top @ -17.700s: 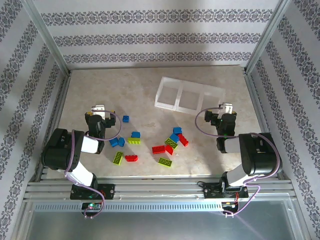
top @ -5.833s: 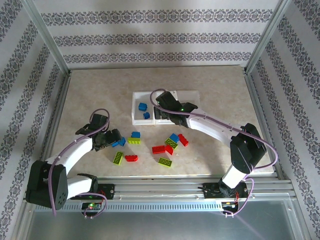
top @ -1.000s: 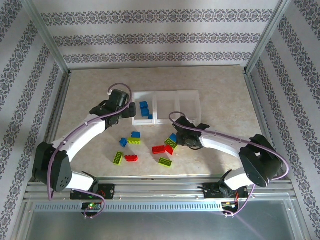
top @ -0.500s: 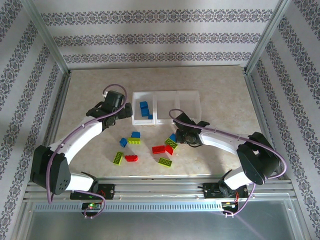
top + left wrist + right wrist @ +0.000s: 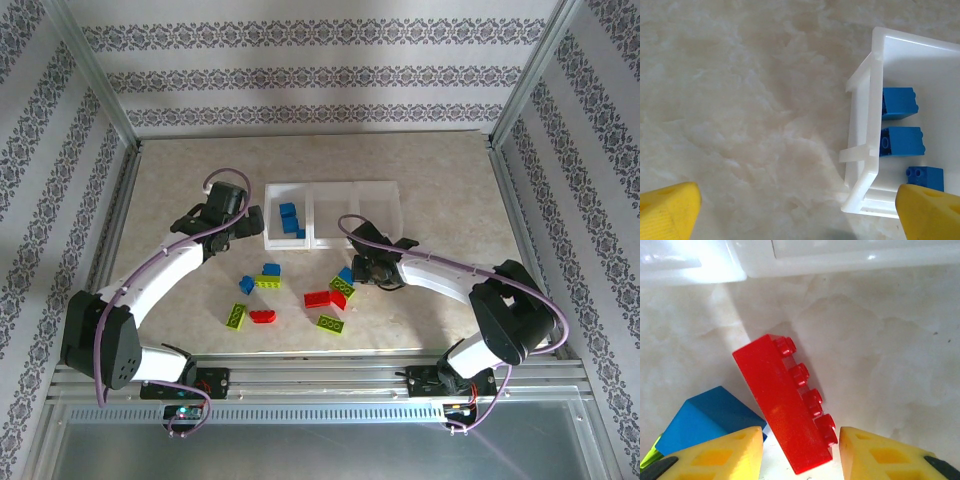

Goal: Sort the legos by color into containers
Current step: Pick up the lego from the center of the table.

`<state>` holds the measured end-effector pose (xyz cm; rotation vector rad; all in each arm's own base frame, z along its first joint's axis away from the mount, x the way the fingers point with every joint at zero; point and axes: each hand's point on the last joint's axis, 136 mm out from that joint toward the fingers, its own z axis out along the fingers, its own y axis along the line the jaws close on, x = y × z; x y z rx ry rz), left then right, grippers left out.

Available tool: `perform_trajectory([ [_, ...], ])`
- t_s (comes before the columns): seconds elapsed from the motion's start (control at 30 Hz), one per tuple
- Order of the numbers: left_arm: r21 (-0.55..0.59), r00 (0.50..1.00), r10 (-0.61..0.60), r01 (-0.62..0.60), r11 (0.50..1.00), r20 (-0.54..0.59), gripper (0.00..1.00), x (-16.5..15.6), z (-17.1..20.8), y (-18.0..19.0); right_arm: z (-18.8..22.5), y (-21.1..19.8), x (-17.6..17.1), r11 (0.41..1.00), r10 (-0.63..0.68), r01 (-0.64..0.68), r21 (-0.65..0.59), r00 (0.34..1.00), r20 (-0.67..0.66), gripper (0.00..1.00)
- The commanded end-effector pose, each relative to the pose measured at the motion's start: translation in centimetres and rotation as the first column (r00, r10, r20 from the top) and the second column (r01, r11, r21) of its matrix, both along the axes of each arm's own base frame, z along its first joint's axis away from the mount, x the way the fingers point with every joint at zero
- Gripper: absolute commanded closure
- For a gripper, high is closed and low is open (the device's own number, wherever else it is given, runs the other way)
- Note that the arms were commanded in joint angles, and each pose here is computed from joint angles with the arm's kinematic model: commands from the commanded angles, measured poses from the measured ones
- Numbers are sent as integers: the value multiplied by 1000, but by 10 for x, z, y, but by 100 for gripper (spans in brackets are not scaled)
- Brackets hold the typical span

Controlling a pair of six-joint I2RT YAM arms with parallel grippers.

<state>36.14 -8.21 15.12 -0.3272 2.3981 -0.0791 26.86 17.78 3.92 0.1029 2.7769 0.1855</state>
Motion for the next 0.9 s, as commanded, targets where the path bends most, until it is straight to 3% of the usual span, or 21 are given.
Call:
perform_trajectory([
  [0.0,-26,1000,20,-20,999,17,0,2,2,4,2,0,11,1000,18,-17,-18,1000,12,54],
  [0.2,-25,999,38,-38,999,17,0,-1,2,10,-5,0,17,999,27,-27,-39,1000,2,57],
  [0.47,-22,998,61,-61,998,21,0,-6,3,19,-1,6,16,999,40,-39,-15,999,8,75],
  [0.63,-27,997,77,-76,997,17,0,-8,1,23,19,7,14,999,44,-43,-16,998,52,83],
  [0.87,-39,996,88,-88,995,18,0,-7,1,27,61,23,23,997,79,-80,-1,983,163,86],
])
